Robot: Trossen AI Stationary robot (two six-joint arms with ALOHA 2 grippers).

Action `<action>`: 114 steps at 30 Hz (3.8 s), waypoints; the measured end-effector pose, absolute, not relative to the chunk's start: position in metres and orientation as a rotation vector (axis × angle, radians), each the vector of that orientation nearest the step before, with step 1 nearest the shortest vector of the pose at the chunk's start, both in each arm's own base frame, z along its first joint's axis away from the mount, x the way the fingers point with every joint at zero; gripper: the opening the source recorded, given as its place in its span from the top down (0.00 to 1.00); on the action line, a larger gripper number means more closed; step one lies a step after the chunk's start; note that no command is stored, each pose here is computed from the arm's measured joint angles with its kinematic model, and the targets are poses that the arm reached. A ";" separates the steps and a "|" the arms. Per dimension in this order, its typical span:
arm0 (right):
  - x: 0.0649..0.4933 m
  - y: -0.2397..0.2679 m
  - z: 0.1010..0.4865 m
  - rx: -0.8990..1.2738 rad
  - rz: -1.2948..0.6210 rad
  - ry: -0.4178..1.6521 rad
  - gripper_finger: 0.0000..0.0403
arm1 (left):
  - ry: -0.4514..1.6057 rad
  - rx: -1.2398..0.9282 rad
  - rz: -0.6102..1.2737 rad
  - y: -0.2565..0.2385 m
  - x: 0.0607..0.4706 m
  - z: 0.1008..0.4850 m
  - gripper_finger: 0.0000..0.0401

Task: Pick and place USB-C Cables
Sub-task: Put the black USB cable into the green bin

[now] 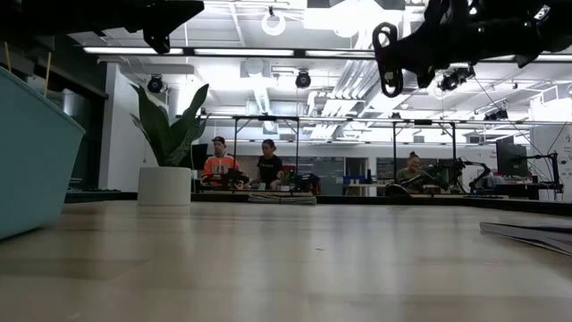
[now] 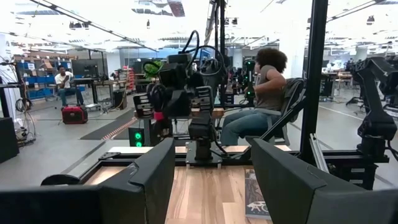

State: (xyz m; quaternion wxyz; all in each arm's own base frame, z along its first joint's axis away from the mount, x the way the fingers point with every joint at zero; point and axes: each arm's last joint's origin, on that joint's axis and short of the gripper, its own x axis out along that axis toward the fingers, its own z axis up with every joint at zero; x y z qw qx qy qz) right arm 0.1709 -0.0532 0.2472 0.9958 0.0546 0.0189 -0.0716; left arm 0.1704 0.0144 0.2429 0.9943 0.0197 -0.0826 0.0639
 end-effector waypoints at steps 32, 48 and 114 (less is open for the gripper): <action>0.200 0.002 0.245 0.078 0.032 -0.024 0.89 | -0.185 -0.098 0.198 0.017 0.170 0.244 0.52; 0.200 0.002 0.242 0.057 0.039 0.003 0.89 | -0.181 -0.098 0.198 0.017 0.170 0.243 0.52; 0.337 0.010 0.224 0.097 0.254 0.084 0.89 | -0.087 -0.054 0.083 -0.003 0.307 0.214 0.52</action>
